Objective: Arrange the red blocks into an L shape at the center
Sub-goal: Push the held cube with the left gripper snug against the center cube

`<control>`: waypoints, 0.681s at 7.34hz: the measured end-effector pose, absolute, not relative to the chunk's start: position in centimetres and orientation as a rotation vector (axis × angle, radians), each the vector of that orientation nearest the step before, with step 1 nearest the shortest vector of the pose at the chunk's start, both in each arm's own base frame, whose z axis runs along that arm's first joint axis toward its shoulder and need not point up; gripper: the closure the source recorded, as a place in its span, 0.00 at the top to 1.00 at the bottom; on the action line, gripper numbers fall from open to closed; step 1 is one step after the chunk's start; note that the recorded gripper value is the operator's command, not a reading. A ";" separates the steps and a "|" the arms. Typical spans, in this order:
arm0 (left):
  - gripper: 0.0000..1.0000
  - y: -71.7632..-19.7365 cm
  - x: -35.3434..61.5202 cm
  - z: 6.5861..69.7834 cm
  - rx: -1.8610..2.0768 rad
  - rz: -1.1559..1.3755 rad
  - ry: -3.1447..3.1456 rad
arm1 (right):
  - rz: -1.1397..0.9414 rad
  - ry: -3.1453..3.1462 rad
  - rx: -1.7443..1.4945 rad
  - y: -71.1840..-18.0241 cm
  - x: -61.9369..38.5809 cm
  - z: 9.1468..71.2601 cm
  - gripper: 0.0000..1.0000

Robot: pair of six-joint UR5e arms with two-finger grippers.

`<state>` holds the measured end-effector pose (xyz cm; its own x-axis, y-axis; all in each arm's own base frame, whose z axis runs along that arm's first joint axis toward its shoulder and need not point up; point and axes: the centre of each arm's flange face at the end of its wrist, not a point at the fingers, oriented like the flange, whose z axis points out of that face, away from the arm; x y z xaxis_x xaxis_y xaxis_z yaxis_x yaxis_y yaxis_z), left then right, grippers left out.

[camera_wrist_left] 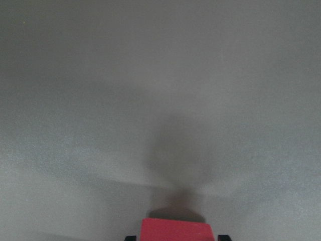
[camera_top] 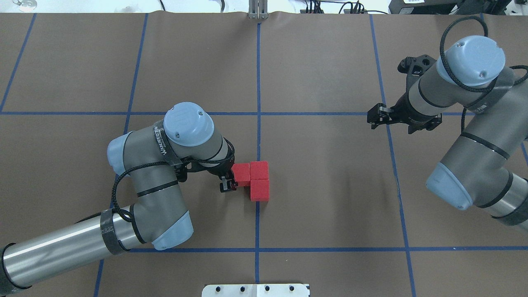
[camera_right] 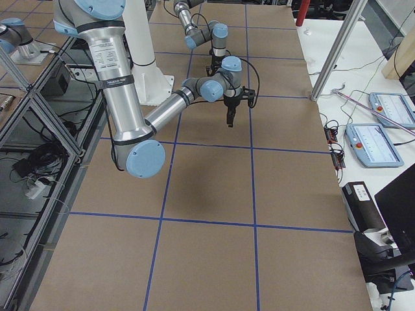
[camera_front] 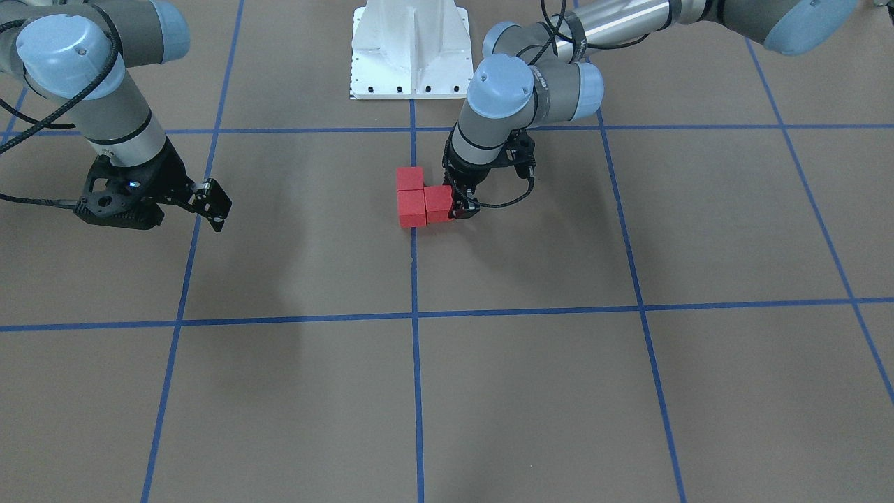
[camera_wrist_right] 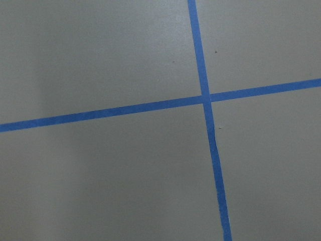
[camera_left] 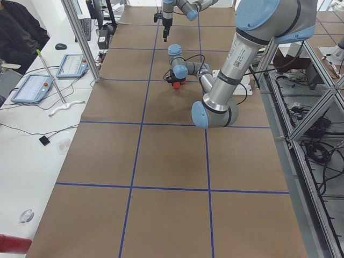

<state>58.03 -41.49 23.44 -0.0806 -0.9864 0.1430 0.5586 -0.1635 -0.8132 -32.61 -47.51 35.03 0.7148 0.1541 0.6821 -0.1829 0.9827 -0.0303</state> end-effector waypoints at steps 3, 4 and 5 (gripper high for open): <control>0.04 -41.6 58.0 23.5 -0.843 -1.577 0.695 | 0.187 -0.752 0.040 -47.5 -32.6 35.0 0.99; 0.46 -41.6 58.0 23.5 -0.843 -1.577 0.695 | 0.187 -0.752 0.040 -47.5 -32.6 35.0 0.99; 0.99 -41.6 58.0 23.5 -0.843 -1.577 0.697 | 0.187 -0.752 0.040 -47.5 -32.6 35.0 0.99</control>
<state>58.00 -41.61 23.49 -0.0822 -0.9863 0.1430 0.5582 -0.1645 -0.8132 -32.61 -47.52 35.03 0.7149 0.1542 0.6821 -0.1830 0.9826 -0.0304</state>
